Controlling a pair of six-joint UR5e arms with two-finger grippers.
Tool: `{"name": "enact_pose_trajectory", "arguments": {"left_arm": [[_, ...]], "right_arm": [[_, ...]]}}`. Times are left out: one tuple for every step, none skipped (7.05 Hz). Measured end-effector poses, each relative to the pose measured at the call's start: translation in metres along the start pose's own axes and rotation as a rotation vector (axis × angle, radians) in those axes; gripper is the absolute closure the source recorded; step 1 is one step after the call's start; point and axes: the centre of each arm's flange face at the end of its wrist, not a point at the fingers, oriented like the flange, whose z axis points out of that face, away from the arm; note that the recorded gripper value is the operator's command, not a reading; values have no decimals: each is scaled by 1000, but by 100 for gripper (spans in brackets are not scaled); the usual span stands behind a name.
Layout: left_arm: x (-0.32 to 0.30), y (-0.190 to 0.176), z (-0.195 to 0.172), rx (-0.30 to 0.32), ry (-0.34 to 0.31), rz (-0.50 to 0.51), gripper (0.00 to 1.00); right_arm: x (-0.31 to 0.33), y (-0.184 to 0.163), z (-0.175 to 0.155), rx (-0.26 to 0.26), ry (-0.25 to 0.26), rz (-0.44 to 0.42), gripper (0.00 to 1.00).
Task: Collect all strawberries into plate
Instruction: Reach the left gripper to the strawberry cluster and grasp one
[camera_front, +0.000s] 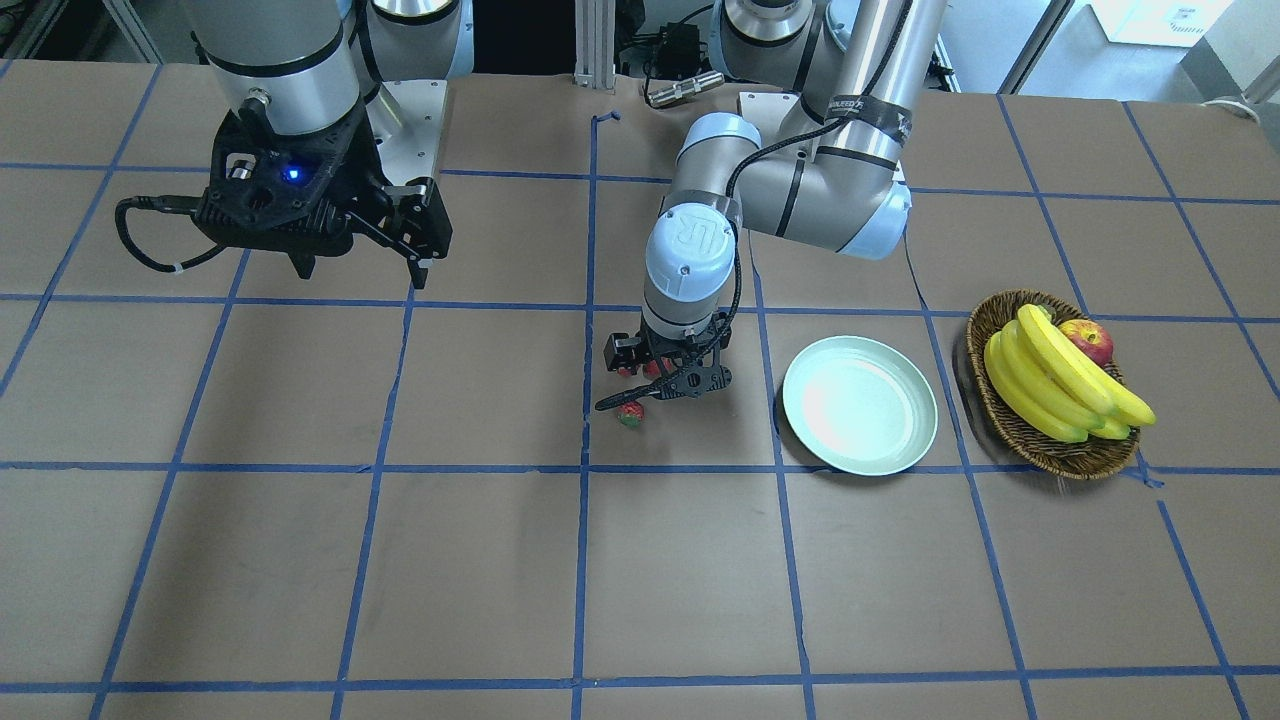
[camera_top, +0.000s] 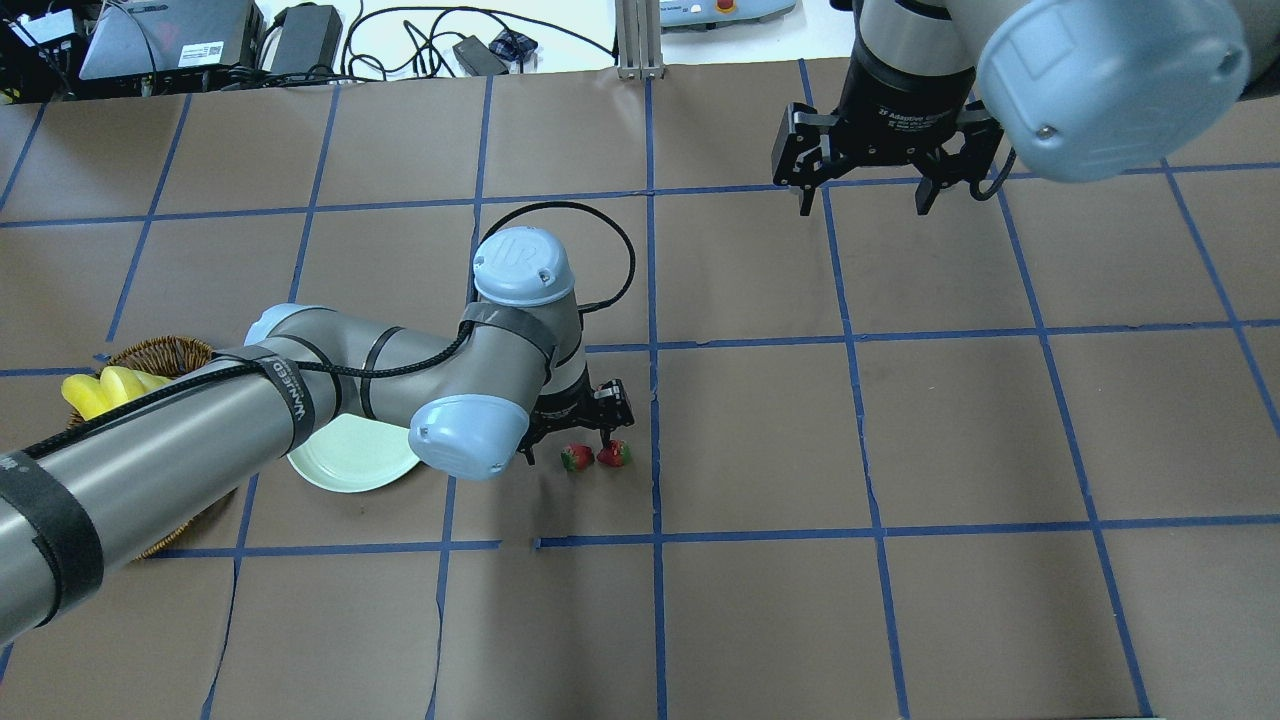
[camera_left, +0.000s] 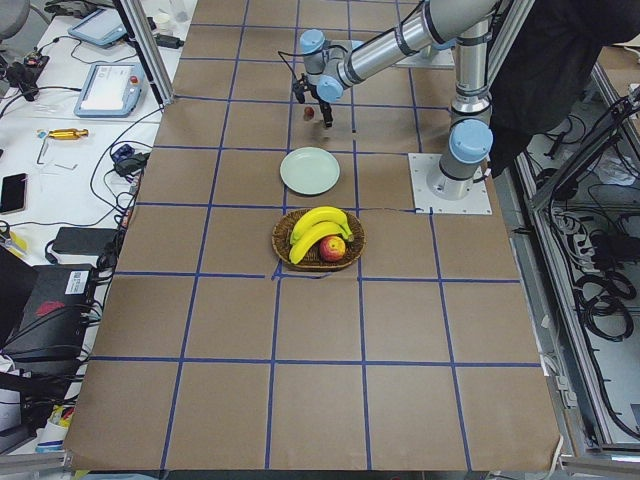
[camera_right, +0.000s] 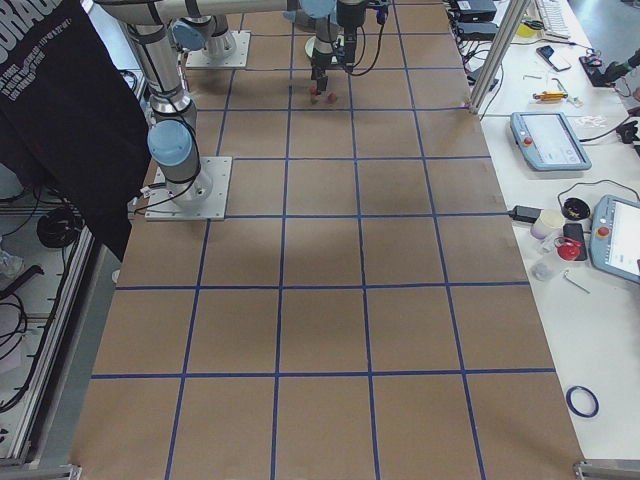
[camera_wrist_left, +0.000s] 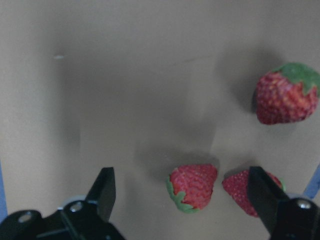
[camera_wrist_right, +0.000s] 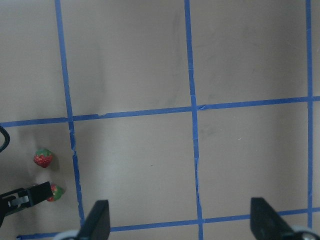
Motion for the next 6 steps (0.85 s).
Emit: {"name": "enact_pose_trajectory", "arguments": {"left_arm": [[0,0,2,1,-9,-2,7],[-1,-1,3,6,-22,9,7],[-3,-2,2,10,-30,34,8],[-4,-3,2,10,-33,52,9],[-4,-3,3,7,-33,56,10],[-4,-3,4,1,-30,55,14]], "right_arm": [[0,0,0,-1,0,-1,0],[0,0,1,-1,1,-1,0],[0,-1,1,-1,1,-1,0],[0,0,1,-1,2,-1,0],[0,0,0,0,1,-1,0],[0,0,0,0,1,-1,0]]}}
